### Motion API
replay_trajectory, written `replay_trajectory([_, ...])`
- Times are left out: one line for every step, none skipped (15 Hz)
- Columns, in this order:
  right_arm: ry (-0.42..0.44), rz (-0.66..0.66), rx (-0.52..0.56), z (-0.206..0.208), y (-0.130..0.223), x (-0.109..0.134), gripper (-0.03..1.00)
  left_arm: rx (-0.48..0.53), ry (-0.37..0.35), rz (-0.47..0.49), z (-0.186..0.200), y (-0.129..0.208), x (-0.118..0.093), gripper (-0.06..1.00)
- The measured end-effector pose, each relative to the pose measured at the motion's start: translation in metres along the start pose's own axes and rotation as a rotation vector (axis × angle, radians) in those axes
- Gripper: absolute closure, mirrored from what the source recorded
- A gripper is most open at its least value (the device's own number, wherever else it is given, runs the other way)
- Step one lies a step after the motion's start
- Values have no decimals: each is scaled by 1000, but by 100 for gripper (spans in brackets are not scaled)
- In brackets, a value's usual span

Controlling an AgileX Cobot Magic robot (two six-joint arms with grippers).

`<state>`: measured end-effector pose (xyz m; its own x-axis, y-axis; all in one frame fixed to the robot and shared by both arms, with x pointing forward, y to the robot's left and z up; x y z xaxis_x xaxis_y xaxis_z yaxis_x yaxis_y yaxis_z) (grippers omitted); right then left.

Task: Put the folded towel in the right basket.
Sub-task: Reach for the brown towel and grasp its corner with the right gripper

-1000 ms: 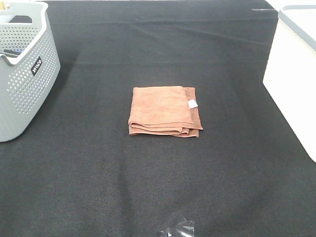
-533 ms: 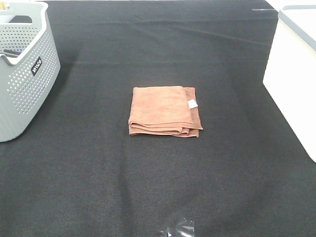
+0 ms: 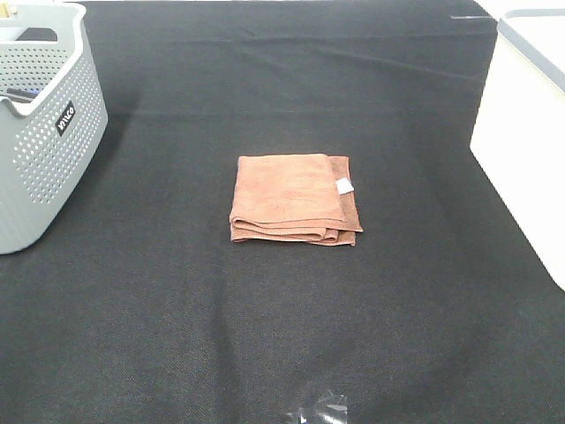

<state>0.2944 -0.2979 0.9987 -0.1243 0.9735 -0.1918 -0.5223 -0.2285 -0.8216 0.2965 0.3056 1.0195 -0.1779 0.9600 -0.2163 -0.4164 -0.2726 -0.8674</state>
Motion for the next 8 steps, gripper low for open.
replay_trajectory([0,0,0,0,0,0,0,0,0,0,0,0,0,-5])
replay_trajectory([0,0,0,0,0,0,0,0,0,0,0,0,0,-5])
replay_trajectory([0,0,0,0,0,0,0,0,0,0,0,0,0,-5])
replay_trajectory([0,0,0,0,0,0,0,0,0,0,0,0,0,-5])
replay_trajectory([0,0,0,0,0,0,0,0,0,0,0,0,0,-5])
replay_trajectory([0,0,0,0,0,0,0,0,0,0,0,0,0,-5])
replay_trajectory([0,0,0,0,0,0,0,0,0,0,0,0,0,-5])
replay_trajectory([0,0,0,0,0,0,0,0,0,0,0,0,0,-5])
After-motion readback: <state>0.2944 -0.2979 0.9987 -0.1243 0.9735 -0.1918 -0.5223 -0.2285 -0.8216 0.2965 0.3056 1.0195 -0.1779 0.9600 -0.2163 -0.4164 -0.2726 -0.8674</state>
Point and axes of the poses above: a point on each arm's last joint axis where the gripper is mounted, z pointing back along that axis away from the gripper, x along the wrist's bending axis when the last joint is at zero, y = z × x, the point moved 7 cm from there along -z, pointing out along that axis toward the gripper, and after that the axes turned 14 degrees about z, right-handed, at the moved point
